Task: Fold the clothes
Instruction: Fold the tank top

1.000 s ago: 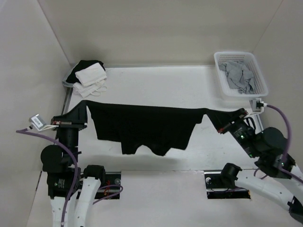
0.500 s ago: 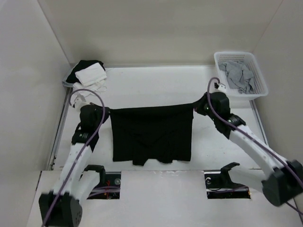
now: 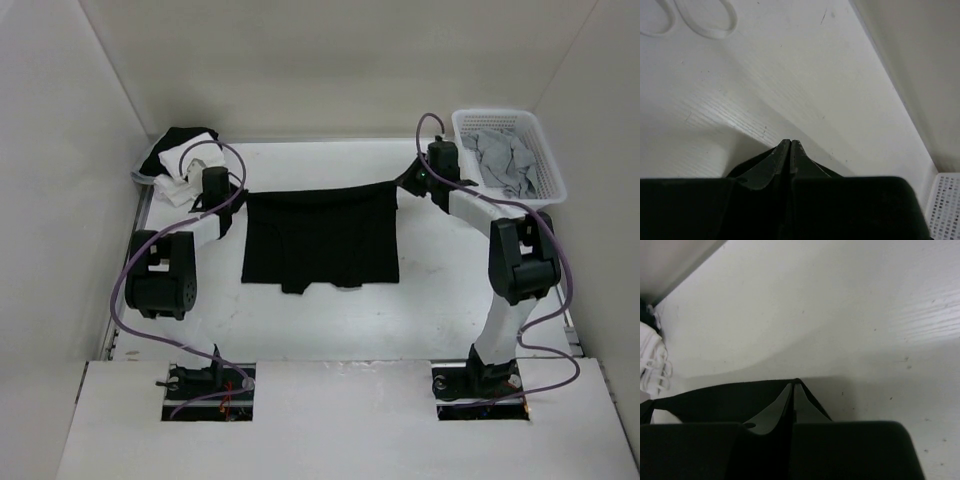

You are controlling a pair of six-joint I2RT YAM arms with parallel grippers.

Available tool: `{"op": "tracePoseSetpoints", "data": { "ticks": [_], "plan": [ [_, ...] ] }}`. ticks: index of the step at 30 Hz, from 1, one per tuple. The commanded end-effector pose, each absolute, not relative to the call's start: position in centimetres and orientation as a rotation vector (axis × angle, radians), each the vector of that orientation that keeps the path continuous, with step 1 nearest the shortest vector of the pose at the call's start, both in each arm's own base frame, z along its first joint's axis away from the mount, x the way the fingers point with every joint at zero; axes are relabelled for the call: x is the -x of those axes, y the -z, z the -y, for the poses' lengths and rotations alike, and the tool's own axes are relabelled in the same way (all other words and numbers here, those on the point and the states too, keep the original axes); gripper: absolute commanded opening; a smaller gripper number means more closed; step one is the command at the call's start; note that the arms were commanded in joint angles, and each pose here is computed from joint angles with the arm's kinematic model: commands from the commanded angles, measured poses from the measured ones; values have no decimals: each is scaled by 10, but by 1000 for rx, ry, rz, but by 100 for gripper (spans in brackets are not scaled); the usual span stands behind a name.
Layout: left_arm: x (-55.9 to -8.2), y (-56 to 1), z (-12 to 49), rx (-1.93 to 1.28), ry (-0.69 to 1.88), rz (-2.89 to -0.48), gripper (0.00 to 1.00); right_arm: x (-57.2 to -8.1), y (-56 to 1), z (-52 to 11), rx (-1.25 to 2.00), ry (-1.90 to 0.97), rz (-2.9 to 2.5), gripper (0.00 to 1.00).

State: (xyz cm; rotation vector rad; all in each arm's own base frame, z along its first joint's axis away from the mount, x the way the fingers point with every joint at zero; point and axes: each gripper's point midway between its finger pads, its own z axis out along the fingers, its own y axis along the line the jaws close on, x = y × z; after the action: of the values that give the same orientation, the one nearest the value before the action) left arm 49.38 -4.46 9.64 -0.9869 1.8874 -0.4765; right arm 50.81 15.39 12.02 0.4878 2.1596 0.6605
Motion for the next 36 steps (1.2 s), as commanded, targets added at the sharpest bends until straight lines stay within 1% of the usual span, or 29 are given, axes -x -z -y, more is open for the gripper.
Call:
{"op": "tracePoseSetpoints", "data": {
  "ticks": [1, 10, 16, 22, 26, 32, 36],
  "plan": [
    [-503, -141, 39, 948, 537, -1754, 0, -522, -167, -155, -432, -722, -2038, 3],
    [-441, -166, 38, 935, 608, -1653, 0, -457, -166, -144, -481, -764, -1993, 3],
    [-391, -169, 43, 897, 657, -1641, 0, -413, -151, -138, -514, -775, -1992, 3],
    [-328, -145, 49, 871, 703, -1691, 0, -362, -126, -146, -528, -781, -2016, 3],
    [-294, -126, 48, 880, 694, -1725, 1, -337, -106, -145, -534, -736, -2040, 3],
    [-261, -97, 45, 906, 665, -1784, 1, -304, -70, -137, -581, -694, -2099, 3],
    [-246, -79, 47, 931, 669, -1825, 1, -297, -56, -126, -615, -654, -2131, 3]
  ]
}}
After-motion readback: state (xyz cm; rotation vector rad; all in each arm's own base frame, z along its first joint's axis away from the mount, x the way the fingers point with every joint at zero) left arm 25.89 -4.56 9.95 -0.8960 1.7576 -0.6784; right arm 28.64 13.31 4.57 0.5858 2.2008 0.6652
